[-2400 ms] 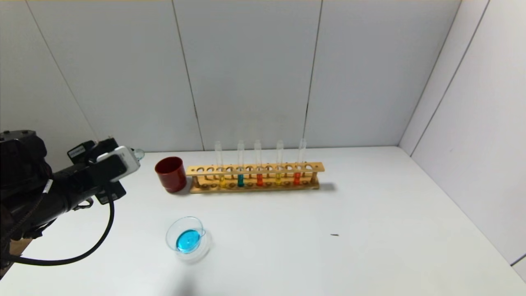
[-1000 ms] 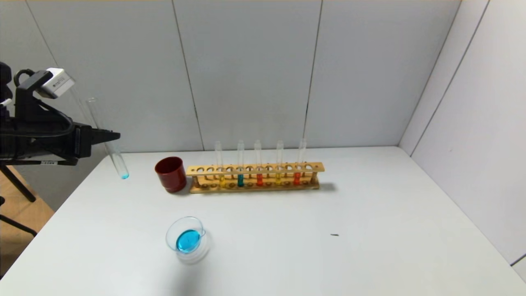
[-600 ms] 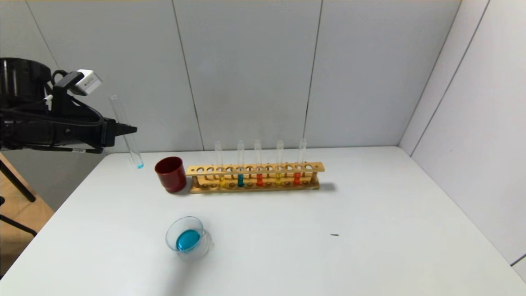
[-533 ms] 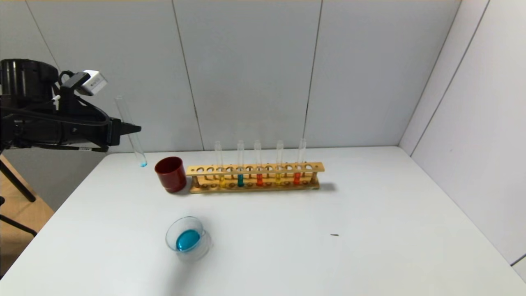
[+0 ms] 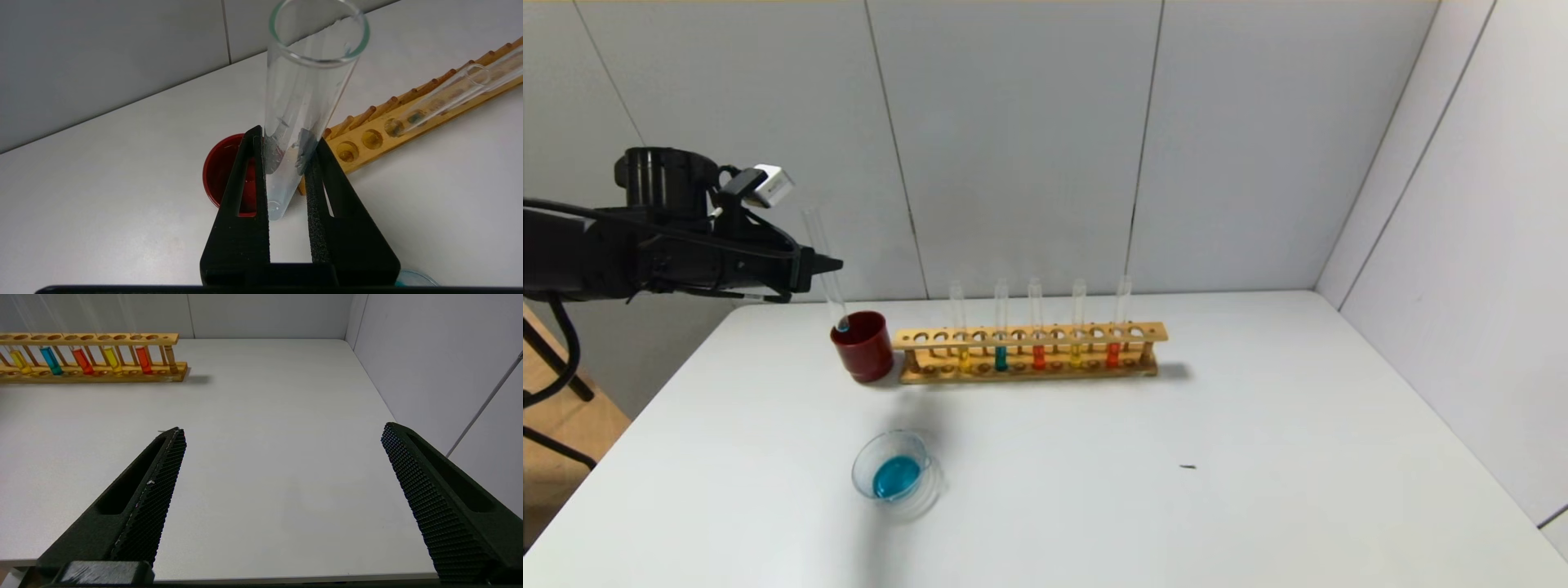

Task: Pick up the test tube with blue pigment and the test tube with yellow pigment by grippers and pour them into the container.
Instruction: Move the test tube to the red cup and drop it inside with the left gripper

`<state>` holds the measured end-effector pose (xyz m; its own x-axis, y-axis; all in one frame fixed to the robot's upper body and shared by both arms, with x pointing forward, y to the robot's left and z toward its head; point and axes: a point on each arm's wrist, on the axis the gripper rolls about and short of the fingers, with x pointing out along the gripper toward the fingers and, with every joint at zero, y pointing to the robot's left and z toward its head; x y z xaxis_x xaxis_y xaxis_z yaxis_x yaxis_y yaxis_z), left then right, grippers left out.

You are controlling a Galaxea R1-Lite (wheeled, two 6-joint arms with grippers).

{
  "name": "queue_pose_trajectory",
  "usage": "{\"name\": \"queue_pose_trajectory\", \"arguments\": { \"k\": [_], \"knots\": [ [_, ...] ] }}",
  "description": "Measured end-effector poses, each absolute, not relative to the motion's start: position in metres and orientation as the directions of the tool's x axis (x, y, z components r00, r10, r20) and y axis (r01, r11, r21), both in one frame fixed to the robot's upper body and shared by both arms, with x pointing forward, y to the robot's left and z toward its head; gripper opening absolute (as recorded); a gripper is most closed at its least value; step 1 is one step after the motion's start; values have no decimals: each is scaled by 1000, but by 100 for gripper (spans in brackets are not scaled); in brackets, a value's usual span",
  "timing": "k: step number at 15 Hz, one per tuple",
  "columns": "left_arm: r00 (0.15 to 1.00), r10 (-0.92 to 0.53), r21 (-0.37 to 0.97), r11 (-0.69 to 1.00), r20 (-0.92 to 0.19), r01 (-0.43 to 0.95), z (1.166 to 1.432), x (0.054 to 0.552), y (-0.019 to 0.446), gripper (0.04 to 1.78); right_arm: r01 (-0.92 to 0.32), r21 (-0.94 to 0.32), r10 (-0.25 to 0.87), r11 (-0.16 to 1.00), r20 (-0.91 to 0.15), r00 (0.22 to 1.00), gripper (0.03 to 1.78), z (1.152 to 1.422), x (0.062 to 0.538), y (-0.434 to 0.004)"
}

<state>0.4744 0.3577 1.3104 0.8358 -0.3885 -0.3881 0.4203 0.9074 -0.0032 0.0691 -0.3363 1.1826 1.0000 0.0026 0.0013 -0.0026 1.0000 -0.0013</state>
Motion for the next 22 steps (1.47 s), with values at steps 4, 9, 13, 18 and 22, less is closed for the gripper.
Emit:
{"name": "queue_pose_trajectory", "arguments": {
  "k": [4, 9, 13, 18, 22],
  "knots": [
    [830, -387, -10, 908, -401, 419, 1297, 493, 359, 31, -3, -1, 3, 1000, 1, 1000, 175, 1183, 69, -336],
    [819, -388, -20, 908, -422, 420, 1280, 510, 361, 31, -3, -1, 3, 1000, 1, 1000, 175, 1183, 69, -336],
    [810, -392, -31, 906, -437, 422, 1267, 522, 361, 31, -3, -1, 3, 1000, 1, 1000, 175, 1183, 69, -336],
    [788, -400, -46, 902, -468, 430, 1248, 530, 357, 31, -3, -1, 3, 1000, 1, 1000, 175, 1183, 69, -336],
    [780, -401, -55, 901, -480, 430, 1240, 534, 357, 31, -2, -1, 2, 1000, 1, 1000, 175, 1183, 69, -336]
  ]
}}
